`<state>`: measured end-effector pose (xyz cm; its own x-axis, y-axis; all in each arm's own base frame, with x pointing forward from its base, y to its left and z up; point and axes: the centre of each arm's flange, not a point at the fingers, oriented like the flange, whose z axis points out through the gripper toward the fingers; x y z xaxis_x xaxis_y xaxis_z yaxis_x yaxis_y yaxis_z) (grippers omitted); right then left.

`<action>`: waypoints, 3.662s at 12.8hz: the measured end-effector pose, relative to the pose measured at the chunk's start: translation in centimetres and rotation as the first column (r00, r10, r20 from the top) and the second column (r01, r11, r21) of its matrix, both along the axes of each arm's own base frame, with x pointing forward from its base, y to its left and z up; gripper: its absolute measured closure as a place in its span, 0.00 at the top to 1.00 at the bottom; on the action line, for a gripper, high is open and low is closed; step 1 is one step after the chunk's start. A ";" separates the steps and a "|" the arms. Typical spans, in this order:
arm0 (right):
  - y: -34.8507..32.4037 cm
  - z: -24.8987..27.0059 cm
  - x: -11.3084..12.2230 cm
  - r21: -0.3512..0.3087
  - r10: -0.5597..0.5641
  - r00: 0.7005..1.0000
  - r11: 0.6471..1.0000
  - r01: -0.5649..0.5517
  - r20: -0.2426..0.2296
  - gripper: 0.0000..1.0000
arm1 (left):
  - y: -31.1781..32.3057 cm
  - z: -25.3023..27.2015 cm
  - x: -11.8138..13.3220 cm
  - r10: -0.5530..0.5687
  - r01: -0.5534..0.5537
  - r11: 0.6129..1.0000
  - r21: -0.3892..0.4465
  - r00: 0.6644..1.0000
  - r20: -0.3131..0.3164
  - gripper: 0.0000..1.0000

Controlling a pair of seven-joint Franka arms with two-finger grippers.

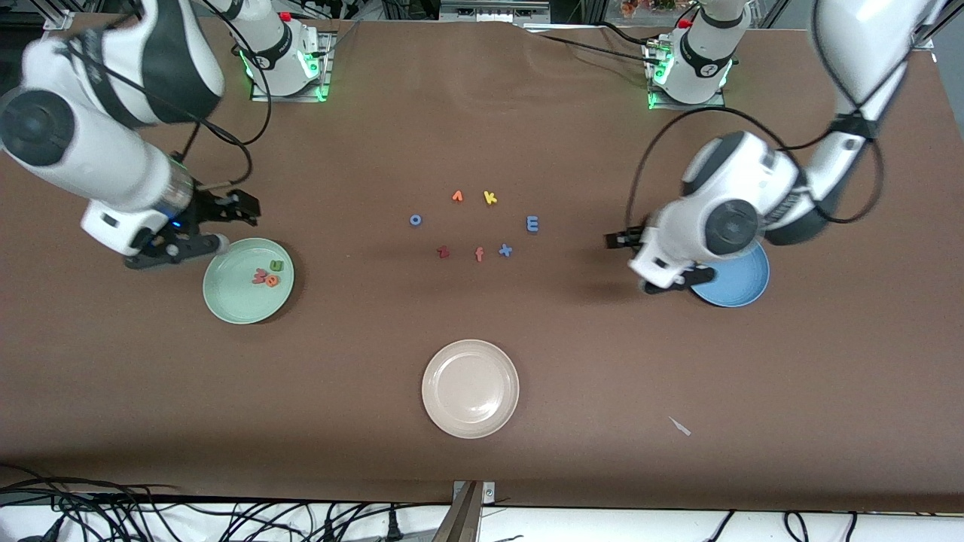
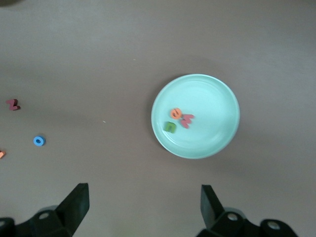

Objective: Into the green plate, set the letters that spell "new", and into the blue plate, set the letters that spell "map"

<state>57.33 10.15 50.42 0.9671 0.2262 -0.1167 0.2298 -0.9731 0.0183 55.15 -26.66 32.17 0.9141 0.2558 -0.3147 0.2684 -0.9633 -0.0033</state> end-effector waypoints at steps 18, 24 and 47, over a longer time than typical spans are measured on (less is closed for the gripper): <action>-8.1 6.7 -1.9 0.010 -0.139 0.990 0.990 0.139 0.013 1.00 | -13.4 -15.1 -12.3 0.041 -0.040 0.999 -0.007 0.973 0.225 0.74; -8.1 7.0 -1.7 0.005 -0.140 0.990 0.990 0.140 -0.008 1.00 | -13.2 -14.3 -11.1 0.063 -0.063 0.998 -0.009 0.969 0.240 0.29; -9.0 6.3 -1.3 0.001 -0.160 0.987 0.987 0.160 -0.024 1.00 | 28.1 -6.0 6.9 -0.004 -0.009 0.986 0.164 0.997 0.077 0.92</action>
